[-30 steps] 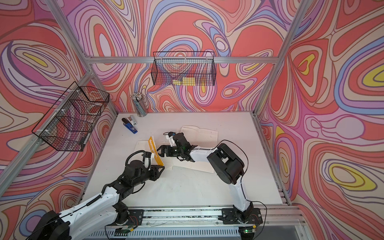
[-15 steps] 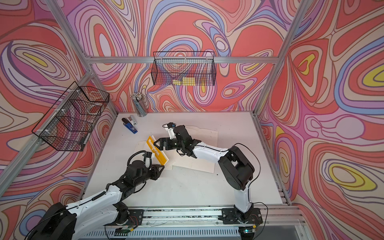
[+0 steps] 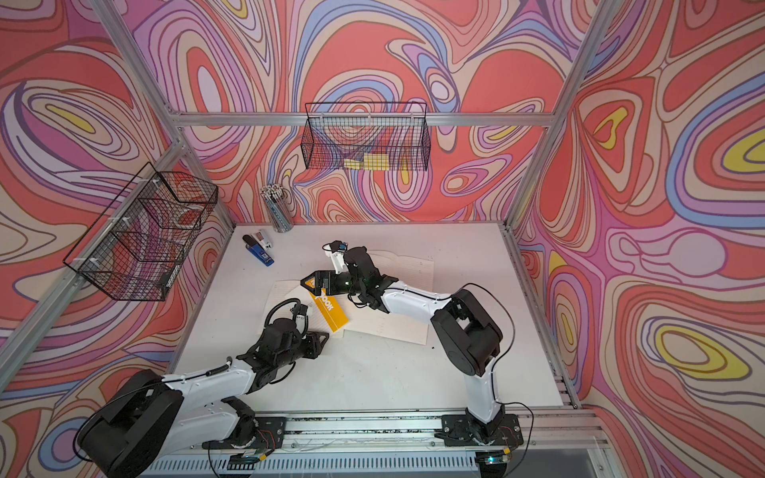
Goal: Close the notebook
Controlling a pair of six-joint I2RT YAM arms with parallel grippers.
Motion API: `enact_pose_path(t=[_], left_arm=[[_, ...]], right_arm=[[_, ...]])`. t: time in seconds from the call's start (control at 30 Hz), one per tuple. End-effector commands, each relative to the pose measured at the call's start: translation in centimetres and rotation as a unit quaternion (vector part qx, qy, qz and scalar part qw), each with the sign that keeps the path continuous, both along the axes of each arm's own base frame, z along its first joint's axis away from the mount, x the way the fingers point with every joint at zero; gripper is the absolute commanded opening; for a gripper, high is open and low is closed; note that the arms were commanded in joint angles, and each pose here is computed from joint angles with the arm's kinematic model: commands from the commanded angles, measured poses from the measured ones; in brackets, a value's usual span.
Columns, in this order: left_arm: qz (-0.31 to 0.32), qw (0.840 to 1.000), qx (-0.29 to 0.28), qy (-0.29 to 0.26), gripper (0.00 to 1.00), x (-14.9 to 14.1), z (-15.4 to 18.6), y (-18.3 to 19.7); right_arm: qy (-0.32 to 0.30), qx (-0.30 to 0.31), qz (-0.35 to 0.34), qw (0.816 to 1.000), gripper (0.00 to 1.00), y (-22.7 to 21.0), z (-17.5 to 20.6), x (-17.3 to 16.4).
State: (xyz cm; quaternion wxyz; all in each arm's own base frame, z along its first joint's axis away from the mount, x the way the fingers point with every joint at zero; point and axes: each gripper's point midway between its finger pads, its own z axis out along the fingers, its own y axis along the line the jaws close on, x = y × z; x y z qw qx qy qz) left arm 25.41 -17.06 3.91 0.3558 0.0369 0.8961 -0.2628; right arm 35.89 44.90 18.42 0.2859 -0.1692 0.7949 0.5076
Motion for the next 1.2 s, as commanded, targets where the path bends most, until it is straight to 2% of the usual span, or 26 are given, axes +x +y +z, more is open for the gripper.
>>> enact_pose_path(t=[0.0,0.67,1.0,1.17], left_arm=[[0.007,1.000,-0.018,-0.018,0.37,1.2,1.6,-0.5],[0.031,0.999,-0.010,-0.019,0.37,0.9,2.7,0.6],[0.059,0.998,-0.009,-0.011,0.34,1.6,6.2,1.2],[0.088,0.995,-0.035,0.035,0.30,2.2,6.4,2.4]], right_arm=[[0.025,0.013,0.007,1.000,0.98,0.8,-1.7,0.3],[0.090,-0.039,-0.001,0.995,0.98,0.7,-10.9,0.3],[0.100,-0.048,-0.001,0.994,0.98,0.4,-12.2,0.0],[0.102,-0.053,-0.004,0.993,0.98,0.1,-12.6,-0.2]])
